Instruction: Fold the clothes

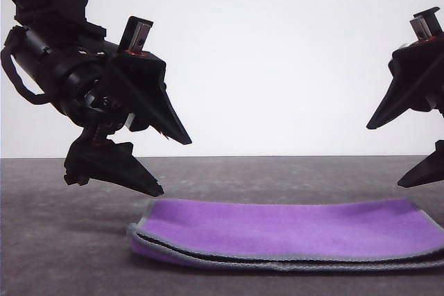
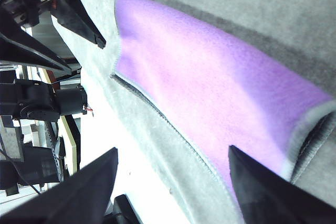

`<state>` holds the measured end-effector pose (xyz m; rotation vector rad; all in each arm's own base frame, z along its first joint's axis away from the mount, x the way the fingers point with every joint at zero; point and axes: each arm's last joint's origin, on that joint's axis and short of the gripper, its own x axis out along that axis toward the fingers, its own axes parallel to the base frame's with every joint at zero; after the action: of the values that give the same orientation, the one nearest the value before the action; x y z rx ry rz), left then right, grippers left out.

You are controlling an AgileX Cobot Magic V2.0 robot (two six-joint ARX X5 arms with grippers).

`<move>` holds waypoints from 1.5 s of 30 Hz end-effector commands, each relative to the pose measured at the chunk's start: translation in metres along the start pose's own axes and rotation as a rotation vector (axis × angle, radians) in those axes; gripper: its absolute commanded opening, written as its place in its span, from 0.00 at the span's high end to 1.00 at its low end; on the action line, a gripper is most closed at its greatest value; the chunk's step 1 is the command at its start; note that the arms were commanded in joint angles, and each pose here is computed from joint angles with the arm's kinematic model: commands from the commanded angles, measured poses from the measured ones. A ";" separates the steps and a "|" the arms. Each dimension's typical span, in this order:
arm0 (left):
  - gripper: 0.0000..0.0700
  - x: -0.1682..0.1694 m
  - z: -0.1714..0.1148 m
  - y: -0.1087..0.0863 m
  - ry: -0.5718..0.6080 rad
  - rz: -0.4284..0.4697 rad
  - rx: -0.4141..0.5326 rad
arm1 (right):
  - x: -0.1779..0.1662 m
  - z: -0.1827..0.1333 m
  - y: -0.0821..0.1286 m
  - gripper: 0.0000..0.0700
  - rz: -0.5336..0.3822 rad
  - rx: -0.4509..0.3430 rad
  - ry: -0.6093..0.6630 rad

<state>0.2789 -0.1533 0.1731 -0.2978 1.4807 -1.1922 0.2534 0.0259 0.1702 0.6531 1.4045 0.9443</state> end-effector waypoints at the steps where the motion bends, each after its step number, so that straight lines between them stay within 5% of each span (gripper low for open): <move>1: 0.47 0.000 0.003 -0.002 -0.003 -0.012 0.020 | -0.001 0.003 0.000 0.38 0.004 -0.019 -0.003; 7: 0.47 -0.007 0.005 0.000 -0.018 -0.007 0.002 | -0.009 0.002 0.001 0.38 -0.019 -0.015 -0.024; 12: 0.47 -0.024 0.009 0.000 -0.059 0.024 -0.004 | -0.025 -0.008 0.016 0.38 -0.127 -0.026 -0.052; 25: 0.47 -0.085 0.013 -0.005 -0.213 0.365 -0.041 | -0.070 -0.066 0.088 0.38 -0.552 -0.089 -0.307; 45: 0.48 -0.105 0.009 0.003 -0.279 0.418 -0.076 | -0.012 -0.047 0.011 0.38 -0.341 0.139 -0.204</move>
<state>0.3173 -0.0766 0.2312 -0.1859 1.2787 -0.7274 0.2036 0.0129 0.1840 0.5569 1.3450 0.5018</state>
